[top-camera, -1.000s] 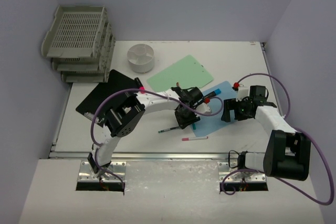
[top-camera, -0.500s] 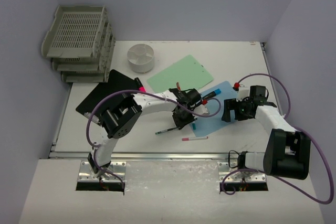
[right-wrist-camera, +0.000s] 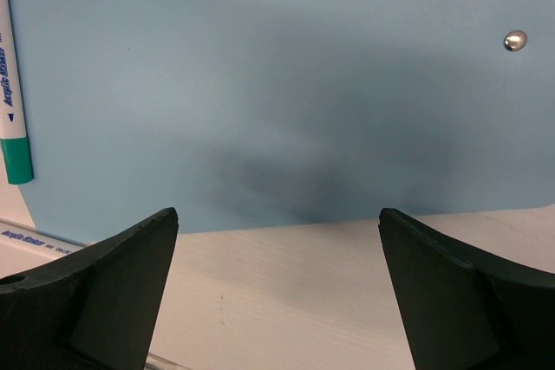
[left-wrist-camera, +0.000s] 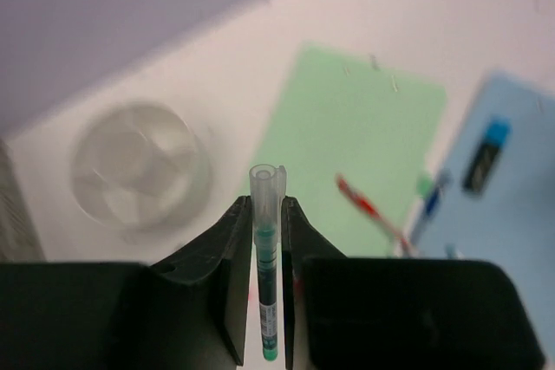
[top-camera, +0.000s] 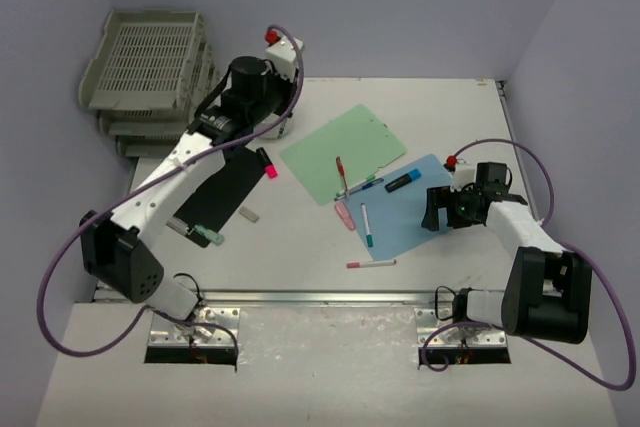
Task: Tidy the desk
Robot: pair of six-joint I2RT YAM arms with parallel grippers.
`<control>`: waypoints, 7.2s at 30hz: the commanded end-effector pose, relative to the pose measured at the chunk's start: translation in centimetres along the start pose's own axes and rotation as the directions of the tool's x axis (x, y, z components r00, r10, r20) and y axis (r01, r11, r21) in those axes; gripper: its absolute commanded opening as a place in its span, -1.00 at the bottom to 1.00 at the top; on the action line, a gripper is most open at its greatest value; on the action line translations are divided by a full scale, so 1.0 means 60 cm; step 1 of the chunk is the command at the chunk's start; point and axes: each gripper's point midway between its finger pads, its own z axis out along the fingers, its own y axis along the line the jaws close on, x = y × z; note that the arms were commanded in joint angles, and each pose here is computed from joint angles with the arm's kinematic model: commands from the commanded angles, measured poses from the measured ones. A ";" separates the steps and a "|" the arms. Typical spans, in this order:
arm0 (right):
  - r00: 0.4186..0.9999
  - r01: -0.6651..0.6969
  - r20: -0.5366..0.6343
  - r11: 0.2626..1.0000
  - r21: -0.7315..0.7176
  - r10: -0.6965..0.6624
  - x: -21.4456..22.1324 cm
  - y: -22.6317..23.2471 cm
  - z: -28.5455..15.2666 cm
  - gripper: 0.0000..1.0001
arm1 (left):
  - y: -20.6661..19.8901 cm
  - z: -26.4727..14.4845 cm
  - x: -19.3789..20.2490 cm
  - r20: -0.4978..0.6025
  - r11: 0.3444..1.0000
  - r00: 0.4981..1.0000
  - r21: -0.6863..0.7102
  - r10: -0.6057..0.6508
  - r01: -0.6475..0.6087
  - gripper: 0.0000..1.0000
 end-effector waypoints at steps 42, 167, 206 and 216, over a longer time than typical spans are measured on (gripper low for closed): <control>0.997 0.008 0.075 1.000 0.004 -0.009 -0.024 0.000 -0.006 0.97 | 0.313 0.225 0.006 0.457 0.835 0.889 -0.482 -0.019 0.265 -1.00; -0.283 0.381 0.959 0.919 0.104 0.009 -0.766 0.644 -0.050 -1.00 | 0.141 -0.262 0.230 0.106 0.782 0.777 0.002 -0.620 0.623 1.00; -0.076 0.447 0.997 0.893 0.058 -0.027 -0.720 0.628 0.121 -0.26 | 0.167 -0.245 0.265 0.079 0.788 0.792 -0.077 -0.606 0.611 1.00; 0.112 0.524 0.962 0.837 0.156 -0.249 -0.672 0.544 0.001 -0.18 | 0.173 -0.256 0.234 0.159 0.817 0.815 -0.075 -0.557 0.572 1.00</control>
